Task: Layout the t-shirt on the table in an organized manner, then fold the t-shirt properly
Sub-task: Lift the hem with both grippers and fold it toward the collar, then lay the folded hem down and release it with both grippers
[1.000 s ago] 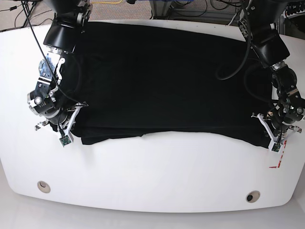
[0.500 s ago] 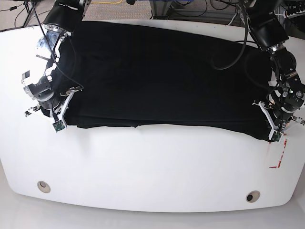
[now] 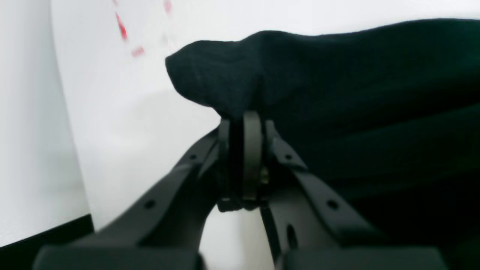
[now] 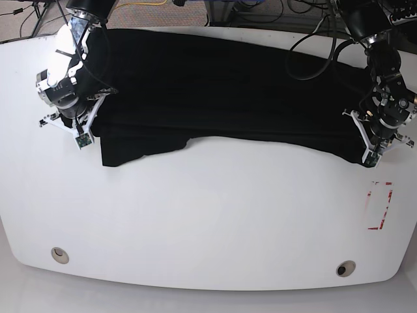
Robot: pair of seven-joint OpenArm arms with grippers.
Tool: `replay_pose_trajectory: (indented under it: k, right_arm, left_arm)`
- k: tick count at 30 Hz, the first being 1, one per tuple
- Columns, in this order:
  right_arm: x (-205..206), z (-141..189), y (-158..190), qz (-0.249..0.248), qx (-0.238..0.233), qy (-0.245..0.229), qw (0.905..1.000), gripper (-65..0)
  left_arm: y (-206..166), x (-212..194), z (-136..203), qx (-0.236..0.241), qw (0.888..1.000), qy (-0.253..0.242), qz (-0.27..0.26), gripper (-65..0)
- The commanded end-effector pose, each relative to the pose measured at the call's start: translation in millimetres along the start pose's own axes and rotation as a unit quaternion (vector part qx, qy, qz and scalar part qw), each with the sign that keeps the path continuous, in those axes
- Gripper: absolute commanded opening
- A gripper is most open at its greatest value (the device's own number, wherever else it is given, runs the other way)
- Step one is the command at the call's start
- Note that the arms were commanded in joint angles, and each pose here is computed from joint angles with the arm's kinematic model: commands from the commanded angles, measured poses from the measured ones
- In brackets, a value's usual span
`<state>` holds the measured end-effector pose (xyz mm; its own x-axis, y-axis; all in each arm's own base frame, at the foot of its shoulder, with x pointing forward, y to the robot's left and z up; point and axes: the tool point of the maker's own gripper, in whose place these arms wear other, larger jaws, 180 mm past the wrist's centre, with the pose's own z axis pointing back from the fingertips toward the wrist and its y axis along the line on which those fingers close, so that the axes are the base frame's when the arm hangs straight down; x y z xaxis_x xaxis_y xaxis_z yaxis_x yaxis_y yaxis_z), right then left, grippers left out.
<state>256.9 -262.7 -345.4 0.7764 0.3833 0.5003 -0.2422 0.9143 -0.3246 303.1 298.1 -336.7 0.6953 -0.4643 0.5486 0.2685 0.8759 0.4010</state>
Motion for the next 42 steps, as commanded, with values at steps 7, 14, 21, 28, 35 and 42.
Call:
replay_pose_trajectory:
  k: [7, 14, 21, 28, 35, 42]
  right_arm:
    - [-17, 8, -13, -0.001, -0.027, 0.02, 0.9995, -62.9]
    - [-38, 14, -7, 0.007, -0.023, 0.051, 0.9984, -62.5]
    - [-50, 15, -5, 0.008, -0.022, 0.075, 0.9969, -62.3]
    - [-60, 16, -3, 0.01, -0.019, 0.092, 0.9955, -49.9]
    - [-74, 18, 3, 0.013, -0.012, 0.108, 0.994, -24.1]
    - [-78, 21, -2, 0.004, -0.018, 0.111, 0.9937, -14.3]
  left_arm:
    - [3, -14, 10, 0.012, 1.0, 0.012, -0.014, -65.0]
    - [-10, -38, 12, -0.002, 0.999, 0.039, -0.019, -65.0]
    - [-18, -54, 13, -0.012, 0.998, 0.056, -0.021, -65.0]
    - [-25, -67, 16, -0.02, 0.997, 0.071, -0.025, -65.0]
    - [-27, -76, 17, -0.022, 0.995, 0.091, -0.026, -65.0]
    - [-27, -80, 17, -0.024, 0.994, 0.103, -0.029, -61.9]
